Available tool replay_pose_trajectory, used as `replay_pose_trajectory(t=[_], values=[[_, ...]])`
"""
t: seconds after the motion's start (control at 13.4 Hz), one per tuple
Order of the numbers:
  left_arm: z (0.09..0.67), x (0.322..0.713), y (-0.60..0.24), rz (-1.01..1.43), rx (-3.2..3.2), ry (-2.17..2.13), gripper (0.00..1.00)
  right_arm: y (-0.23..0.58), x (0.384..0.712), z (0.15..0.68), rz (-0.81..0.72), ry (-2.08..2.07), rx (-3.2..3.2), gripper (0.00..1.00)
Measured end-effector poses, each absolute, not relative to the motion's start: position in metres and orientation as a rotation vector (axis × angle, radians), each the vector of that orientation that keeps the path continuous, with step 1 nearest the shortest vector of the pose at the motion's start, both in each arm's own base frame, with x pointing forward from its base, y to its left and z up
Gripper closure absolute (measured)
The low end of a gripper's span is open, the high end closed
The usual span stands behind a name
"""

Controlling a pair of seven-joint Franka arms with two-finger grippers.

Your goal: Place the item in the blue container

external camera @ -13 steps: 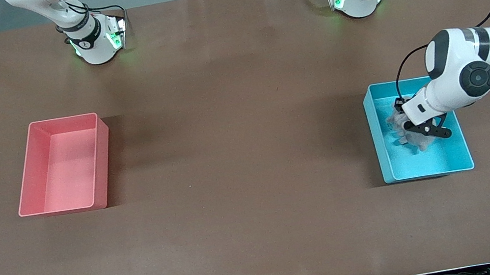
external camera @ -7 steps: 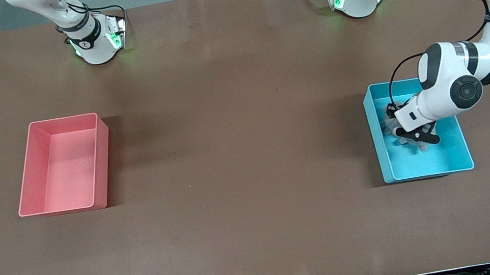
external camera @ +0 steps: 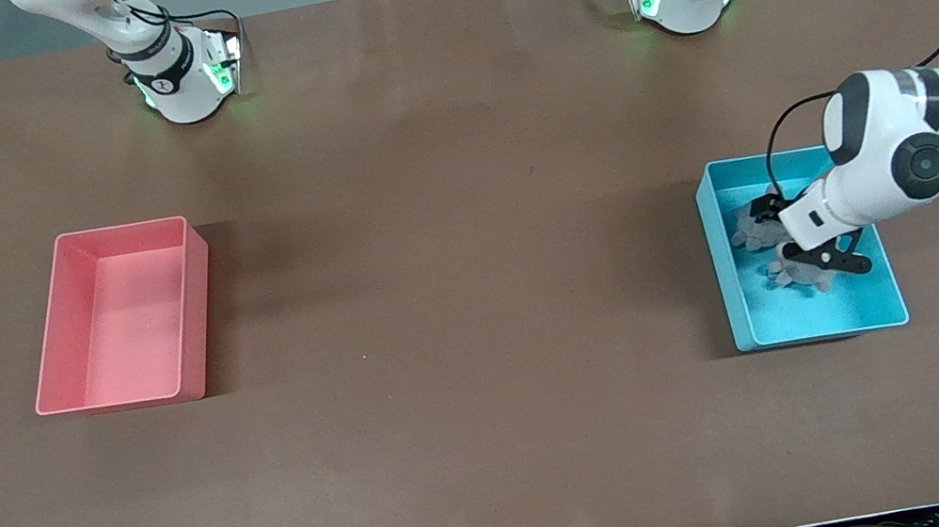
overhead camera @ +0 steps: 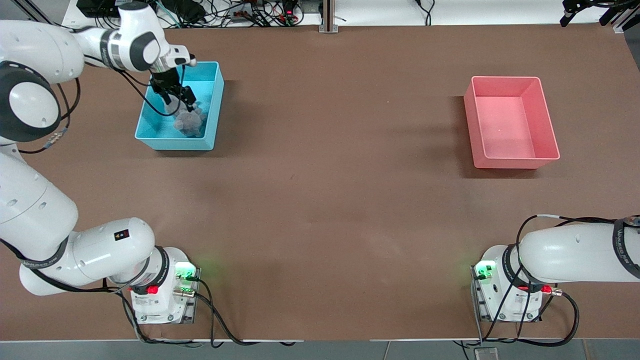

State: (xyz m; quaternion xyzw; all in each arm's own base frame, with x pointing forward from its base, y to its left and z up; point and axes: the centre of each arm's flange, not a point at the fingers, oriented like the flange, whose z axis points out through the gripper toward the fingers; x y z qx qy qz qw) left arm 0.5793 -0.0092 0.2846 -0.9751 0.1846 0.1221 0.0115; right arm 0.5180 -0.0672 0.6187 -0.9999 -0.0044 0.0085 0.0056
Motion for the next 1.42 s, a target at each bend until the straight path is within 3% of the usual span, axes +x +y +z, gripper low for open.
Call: replay_pose_trajectory(t=[0.3, 0.82, 1.42], values=[[0.402, 0.591, 0.010, 0.425, -3.063, 0.433, 0.00, -0.065, 0.518, 0.617, 0.034, 0.010, -3.128, 0.00], [0.582, 0.580, 0.045, 0.077, -3.084, 0.131, 0.00, -0.058, 0.517, 0.614, 0.049, -0.004, -3.123, 0.00], [0.632, 0.573, 0.024, -0.085, -3.124, -0.092, 0.00, -0.051, 0.517, 0.614, 0.057, -0.027, -3.123, 0.00]])
